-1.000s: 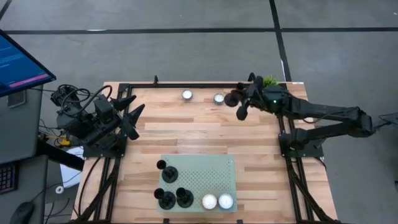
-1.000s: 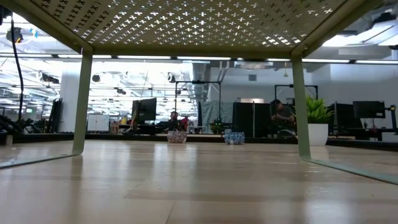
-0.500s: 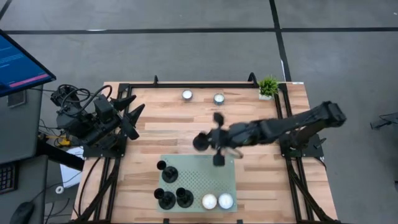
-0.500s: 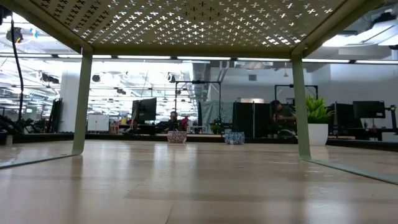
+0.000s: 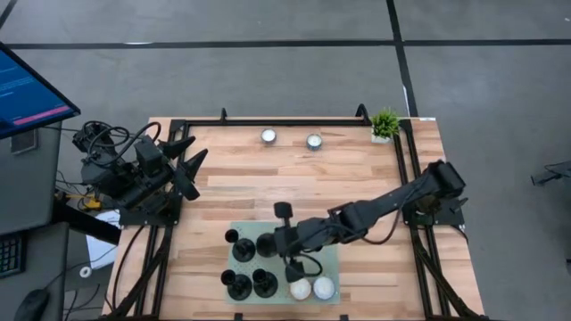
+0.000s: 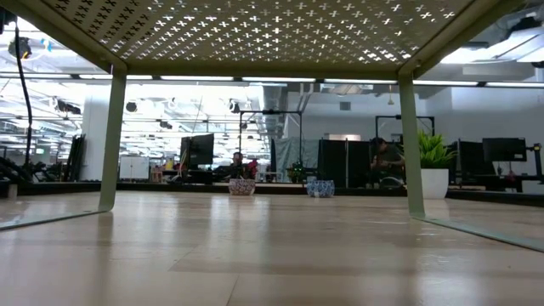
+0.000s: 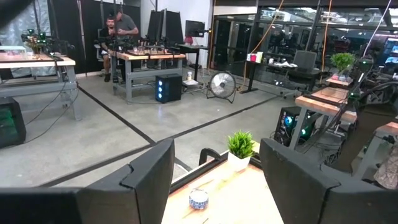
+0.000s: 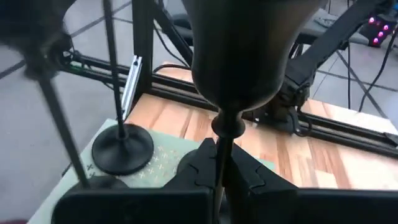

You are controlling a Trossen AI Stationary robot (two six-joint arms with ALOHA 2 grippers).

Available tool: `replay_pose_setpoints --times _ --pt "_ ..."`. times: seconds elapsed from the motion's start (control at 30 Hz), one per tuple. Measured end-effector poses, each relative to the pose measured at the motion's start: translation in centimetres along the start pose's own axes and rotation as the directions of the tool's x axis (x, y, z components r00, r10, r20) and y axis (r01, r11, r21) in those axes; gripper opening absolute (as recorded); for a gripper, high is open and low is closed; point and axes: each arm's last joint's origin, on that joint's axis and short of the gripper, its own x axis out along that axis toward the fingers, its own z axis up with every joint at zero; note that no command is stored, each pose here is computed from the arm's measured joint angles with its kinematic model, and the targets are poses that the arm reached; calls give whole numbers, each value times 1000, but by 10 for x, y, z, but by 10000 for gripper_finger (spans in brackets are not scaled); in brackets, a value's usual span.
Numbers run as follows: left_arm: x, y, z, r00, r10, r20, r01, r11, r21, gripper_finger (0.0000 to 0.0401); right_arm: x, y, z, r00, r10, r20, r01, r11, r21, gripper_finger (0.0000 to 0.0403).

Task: Stock candles on shelf
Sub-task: Put the black candle holder on the shelf

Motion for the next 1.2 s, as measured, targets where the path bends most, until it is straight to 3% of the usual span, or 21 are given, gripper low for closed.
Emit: replay_pose_setpoints --times 0.43,0.9,1.2 --pt "0 0 0 1000 0 0 0 1000 0 237 3 20 -9 1000 -10 -15 10 998 55 0" --pt "0 0 0 1000 0 0 0 1000 -1 237 8 19 -23 1000 -7 0 7 1000 26 0" --pt "0 0 0 1000 0 0 0 1000 -6 237 11 9 -24 998 64 1 -64 998 25 0"
